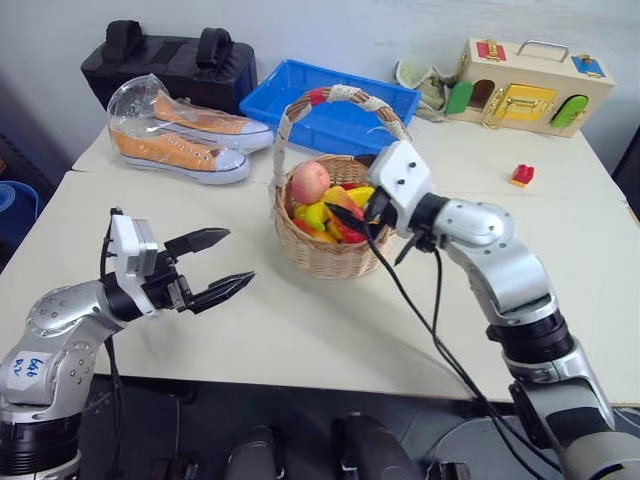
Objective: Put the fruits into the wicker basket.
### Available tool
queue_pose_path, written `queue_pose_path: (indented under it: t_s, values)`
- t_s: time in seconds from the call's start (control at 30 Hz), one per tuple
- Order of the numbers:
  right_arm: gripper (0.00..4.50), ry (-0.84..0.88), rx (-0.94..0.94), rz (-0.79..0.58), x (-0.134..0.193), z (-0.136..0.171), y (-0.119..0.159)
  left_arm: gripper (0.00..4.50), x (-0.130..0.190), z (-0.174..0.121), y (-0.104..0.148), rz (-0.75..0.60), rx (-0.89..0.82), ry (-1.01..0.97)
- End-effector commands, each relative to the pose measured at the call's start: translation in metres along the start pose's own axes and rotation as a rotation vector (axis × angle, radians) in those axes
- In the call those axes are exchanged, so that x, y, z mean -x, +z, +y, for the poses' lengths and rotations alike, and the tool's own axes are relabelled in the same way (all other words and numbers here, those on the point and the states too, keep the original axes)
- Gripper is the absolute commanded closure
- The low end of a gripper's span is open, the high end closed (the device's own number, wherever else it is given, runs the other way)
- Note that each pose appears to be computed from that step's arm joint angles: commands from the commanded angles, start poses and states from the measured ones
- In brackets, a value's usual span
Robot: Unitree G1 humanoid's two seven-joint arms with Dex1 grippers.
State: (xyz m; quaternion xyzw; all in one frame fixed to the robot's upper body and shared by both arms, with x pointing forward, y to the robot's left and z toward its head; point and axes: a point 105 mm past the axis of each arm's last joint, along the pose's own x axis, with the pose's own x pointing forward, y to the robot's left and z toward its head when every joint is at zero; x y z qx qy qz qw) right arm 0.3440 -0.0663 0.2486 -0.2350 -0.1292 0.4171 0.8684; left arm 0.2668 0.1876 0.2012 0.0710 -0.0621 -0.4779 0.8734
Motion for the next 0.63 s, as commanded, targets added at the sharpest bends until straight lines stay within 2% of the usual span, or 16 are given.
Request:
queue_pose_path:
  t_s: [0.03,0.13,0.2,0.27,0.4,0.63]
  values:
    - [0.05,0.198,-0.025,-0.196,0.042,0.023,0.027,0.00,0.014,0.007,0.002,0.075,-0.167,0.032]
    - [0.05,0.282,-0.040,-0.132,0.081,0.029,-0.001,0.00,0.028,0.011,-0.006,0.160,-0.223,0.037]
    - [0.05,0.325,-0.076,-0.157,0.106,0.031,-0.013,0.00,0.039,0.013,-0.015,0.213,-0.201,0.051]
    - [0.05,0.293,-0.026,-0.204,0.119,0.027,-0.019,0.00,0.049,0.010,-0.023,0.248,-0.187,0.045]
    - [0.05,0.315,-0.107,-0.053,0.160,0.020,-0.068,0.00,0.089,0.005,-0.057,0.389,-0.135,0.105]
    - [0.05,0.292,-0.084,0.017,0.180,0.018,-0.094,0.00,0.098,0.005,-0.064,0.377,-0.123,0.180]
